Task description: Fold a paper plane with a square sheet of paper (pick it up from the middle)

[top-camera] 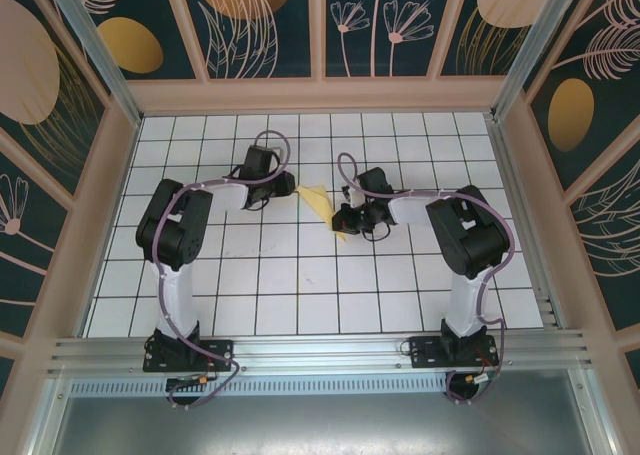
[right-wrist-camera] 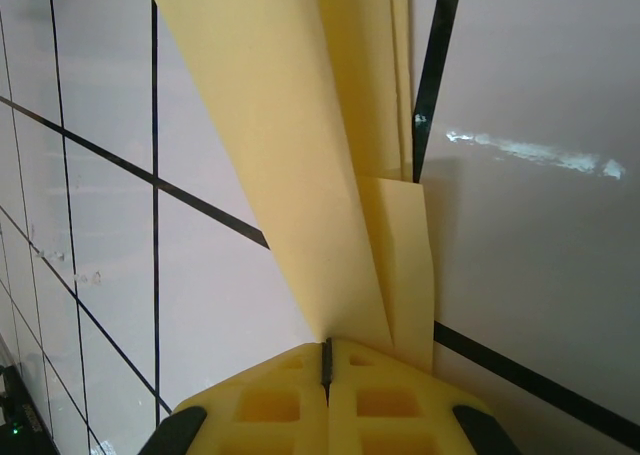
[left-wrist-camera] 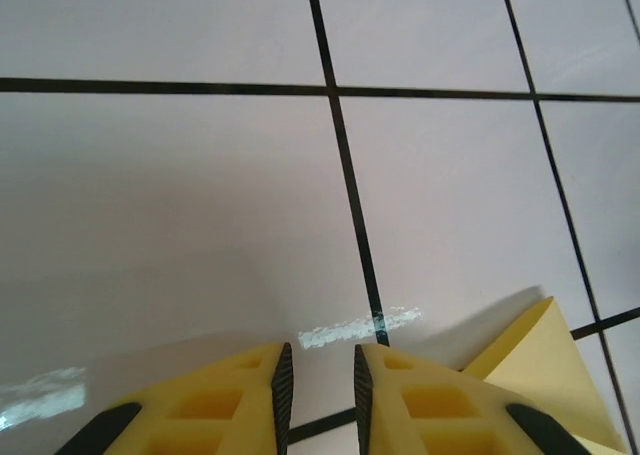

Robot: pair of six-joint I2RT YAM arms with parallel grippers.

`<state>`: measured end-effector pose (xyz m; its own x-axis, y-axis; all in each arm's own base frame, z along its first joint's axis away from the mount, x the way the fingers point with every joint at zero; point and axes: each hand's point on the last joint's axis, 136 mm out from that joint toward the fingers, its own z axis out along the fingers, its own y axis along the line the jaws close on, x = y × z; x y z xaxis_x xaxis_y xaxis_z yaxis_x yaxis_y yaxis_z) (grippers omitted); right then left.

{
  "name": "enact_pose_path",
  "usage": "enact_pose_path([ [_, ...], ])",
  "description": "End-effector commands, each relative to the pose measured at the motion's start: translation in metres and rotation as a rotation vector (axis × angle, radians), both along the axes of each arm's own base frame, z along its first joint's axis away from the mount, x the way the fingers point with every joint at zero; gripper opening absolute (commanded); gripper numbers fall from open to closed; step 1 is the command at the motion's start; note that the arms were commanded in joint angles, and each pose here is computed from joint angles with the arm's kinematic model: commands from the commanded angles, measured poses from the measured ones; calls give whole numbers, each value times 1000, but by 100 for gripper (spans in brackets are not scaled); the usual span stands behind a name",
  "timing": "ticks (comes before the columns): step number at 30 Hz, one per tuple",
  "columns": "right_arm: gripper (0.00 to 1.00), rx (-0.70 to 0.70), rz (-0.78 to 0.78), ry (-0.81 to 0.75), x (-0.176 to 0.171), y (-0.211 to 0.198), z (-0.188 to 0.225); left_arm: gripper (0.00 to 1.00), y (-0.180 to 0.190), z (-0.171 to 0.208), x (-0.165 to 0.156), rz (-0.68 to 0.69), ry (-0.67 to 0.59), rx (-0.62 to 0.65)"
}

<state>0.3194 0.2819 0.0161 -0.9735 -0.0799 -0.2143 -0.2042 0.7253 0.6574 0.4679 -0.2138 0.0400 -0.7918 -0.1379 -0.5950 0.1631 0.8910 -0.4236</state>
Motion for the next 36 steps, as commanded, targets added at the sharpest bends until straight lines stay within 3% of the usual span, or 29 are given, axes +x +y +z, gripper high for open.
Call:
enact_pose_path([
  [1,3,-141,-31,171,-33,-30,-44,28,1,55,2,42,-109,-119],
  [8,4,18,-41,71,-8,-10,7,28,-29,79,-34,-37,-118,-353],
  [13,11,154,-60,-60,16,5,70,27,-64,71,-55,-121,-79,-399],
  [16,14,173,-81,-92,22,5,86,25,-84,58,-64,-165,-43,-412],
  [31,9,25,-5,-42,8,17,41,20,-98,16,-66,-164,41,-394],
  [36,9,-18,-26,-21,14,14,21,21,-105,20,-55,-172,28,-389],
])
